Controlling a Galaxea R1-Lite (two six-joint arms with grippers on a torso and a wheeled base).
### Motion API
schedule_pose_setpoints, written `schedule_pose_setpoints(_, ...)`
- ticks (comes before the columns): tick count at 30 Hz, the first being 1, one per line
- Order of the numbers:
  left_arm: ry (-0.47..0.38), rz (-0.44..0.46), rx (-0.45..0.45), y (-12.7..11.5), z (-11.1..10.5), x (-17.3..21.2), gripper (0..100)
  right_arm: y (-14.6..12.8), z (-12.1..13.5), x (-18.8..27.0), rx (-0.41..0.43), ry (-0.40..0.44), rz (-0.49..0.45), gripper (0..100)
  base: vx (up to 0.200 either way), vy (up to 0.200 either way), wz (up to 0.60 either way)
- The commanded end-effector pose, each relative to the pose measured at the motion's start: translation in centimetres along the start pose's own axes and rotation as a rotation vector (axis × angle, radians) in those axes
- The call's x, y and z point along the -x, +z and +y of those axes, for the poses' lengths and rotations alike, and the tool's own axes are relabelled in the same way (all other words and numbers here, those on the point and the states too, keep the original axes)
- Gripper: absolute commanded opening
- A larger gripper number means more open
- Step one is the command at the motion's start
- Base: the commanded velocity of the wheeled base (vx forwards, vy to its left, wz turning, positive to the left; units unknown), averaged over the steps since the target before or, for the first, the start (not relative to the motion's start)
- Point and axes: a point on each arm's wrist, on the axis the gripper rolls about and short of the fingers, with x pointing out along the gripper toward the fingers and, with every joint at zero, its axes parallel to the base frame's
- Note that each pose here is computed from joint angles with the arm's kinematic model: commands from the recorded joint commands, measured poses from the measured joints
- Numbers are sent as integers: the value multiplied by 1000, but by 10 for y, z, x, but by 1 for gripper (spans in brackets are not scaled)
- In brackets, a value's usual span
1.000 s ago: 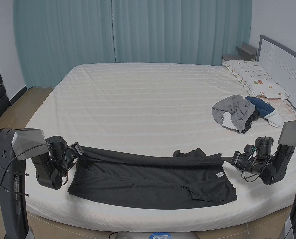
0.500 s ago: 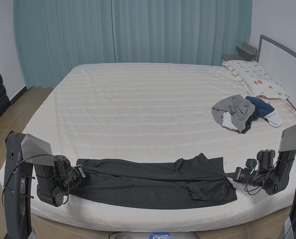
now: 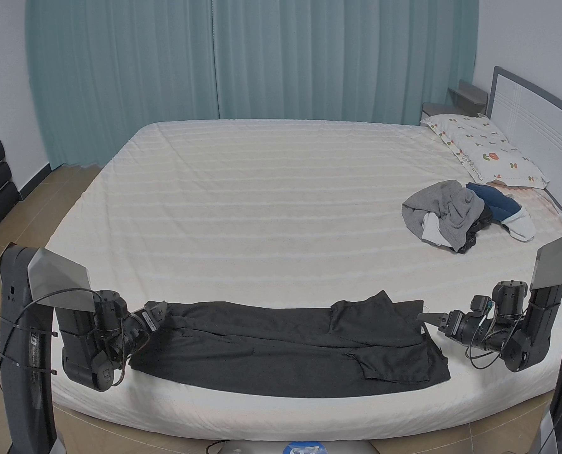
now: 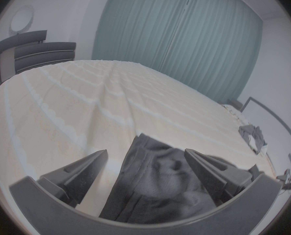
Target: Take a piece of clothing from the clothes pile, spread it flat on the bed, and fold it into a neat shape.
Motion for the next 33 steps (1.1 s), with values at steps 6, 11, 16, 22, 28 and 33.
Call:
schedule_pose_setpoints(6, -83, -155, 110, 59, 0, 21, 100, 14, 5, -9, -81, 44, -74, 100, 0, 0, 0)
schedule_pose_setpoints(11, -130, -147, 174, 63, -3, 17, 100, 20, 4, -19, -124, 60, -86, 100, 0, 0, 0)
schedule_pose_setpoints(16, -123, -21, 249, 76, -13, -7, 100, 35, 15, -37, -239, 86, -72, 100, 0, 0, 0)
schedule_pose_setpoints(22, -92, 58, 291, 69, -14, -5, 100, 33, 10, -34, -260, 65, -64, 100, 0, 0, 0)
schedule_pose_setpoints(28, -81, 104, 273, 56, -17, 0, 100, 25, 11, -29, -270, 52, -43, 100, 0, 0, 0)
schedule_pose_setpoints(33, -67, 128, 221, 49, -15, 2, 100, 22, 13, -25, -272, 44, -39, 100, 0, 0, 0)
